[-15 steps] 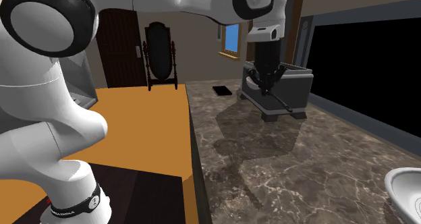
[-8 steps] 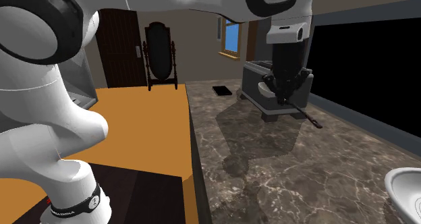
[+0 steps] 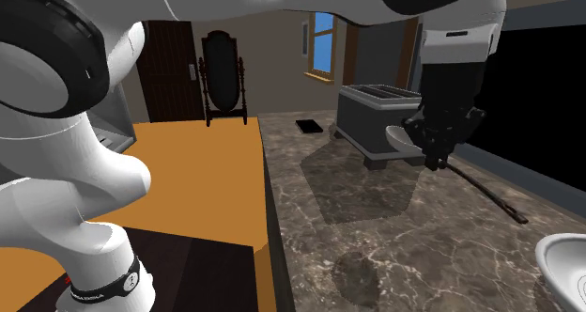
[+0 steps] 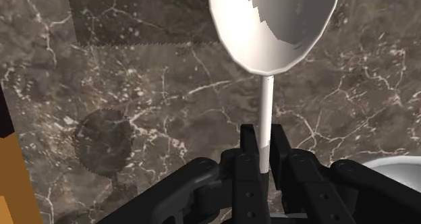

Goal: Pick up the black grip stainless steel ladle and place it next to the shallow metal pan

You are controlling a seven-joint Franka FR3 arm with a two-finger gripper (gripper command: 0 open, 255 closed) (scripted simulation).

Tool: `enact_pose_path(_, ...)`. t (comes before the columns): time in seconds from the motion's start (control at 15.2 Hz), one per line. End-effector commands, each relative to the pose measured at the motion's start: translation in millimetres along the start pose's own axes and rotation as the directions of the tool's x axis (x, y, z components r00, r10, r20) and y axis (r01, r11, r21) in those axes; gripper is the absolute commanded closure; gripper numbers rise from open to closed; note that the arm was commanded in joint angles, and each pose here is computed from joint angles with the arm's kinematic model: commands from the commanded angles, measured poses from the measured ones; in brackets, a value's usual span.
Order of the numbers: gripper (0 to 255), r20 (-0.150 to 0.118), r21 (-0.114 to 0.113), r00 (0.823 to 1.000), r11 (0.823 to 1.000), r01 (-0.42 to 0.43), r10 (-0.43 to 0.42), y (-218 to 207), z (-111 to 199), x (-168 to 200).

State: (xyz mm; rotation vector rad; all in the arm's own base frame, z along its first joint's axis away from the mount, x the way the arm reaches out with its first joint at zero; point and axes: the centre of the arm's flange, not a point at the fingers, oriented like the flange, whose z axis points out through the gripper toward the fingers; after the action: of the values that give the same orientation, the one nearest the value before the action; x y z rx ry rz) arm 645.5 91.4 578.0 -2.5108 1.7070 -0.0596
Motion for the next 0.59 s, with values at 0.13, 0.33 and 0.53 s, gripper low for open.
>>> enact_pose_path(0.13,255,-0.001,-0.001,1.0,1.0,0.001,-0.001,-3.3,11.5,13.5)
enact_pose_path(0.33,255,-0.001,-0.001,1.0,1.0,0.001,-0.001,-1.6,27.2,13.9)
enact_pose_path(0.53,255,-0.001,-0.001,1.0,1.0,0.001,-0.001,0.1,42.9,14.4)
